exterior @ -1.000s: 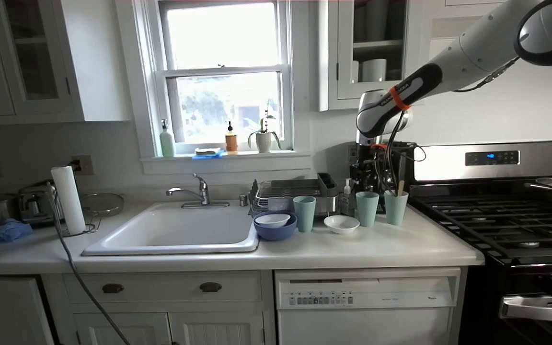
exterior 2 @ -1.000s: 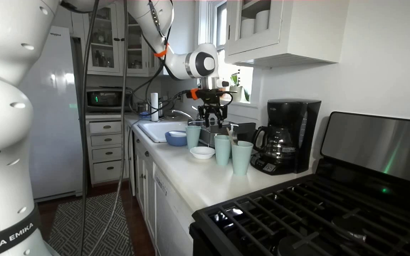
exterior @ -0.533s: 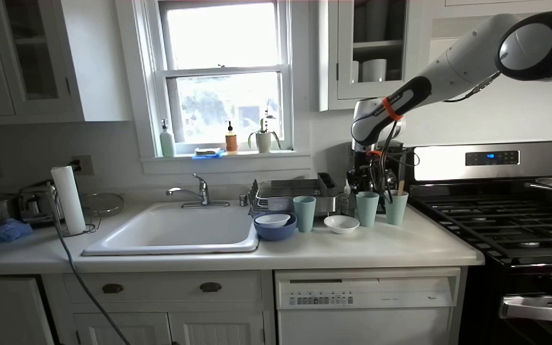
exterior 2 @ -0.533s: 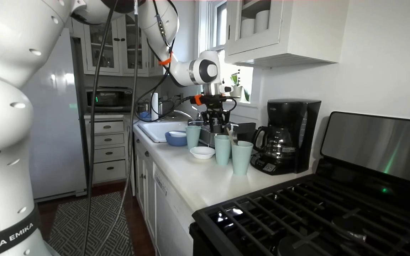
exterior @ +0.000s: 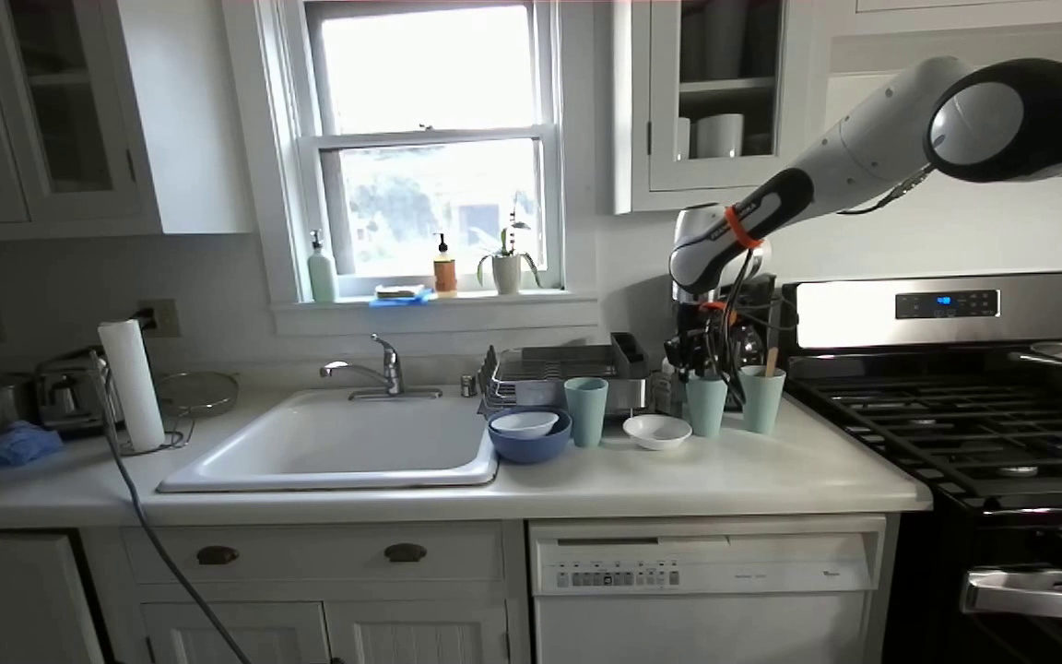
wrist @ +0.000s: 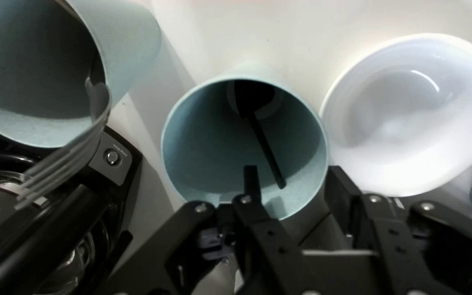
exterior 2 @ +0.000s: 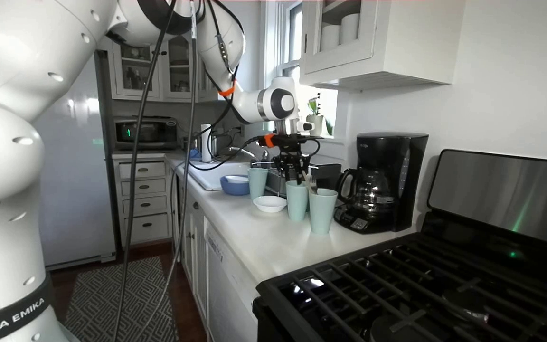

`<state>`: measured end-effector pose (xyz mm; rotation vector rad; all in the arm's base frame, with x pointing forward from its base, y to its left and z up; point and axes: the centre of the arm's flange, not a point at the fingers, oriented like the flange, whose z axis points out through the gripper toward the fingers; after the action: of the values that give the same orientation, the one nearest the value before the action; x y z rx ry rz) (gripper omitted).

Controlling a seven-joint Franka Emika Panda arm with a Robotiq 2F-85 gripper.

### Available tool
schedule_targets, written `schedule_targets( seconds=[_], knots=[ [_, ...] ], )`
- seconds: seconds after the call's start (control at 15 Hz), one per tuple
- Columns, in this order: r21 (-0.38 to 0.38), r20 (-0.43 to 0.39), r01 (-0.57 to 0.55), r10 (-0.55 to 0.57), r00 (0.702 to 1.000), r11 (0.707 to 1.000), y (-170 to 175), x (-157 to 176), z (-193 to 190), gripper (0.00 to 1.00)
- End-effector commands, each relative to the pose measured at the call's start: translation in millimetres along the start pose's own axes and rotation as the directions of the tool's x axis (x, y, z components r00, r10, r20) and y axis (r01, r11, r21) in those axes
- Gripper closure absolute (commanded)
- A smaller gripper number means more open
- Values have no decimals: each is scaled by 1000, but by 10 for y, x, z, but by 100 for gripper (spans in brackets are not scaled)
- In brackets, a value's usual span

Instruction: Empty the middle cup onto counter

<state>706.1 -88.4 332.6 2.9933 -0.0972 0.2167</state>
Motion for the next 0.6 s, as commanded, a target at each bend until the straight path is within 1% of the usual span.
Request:
schedule_targets(
  seconds=[0.0,0.07,0.27,0.4,0.53],
  knots=[
    [-5,31,15,-15,999,1000,13,142,87,73],
    [-5,43,12,-12,999,1000,12,139,108,82],
    [0,77,5,-5,997,1000,13,110,115,98],
    [-1,79,-1,1,997,1000,21,56,25,99],
    [1,61,-11,11,998,1000,61,-11,-155,95]
  ],
)
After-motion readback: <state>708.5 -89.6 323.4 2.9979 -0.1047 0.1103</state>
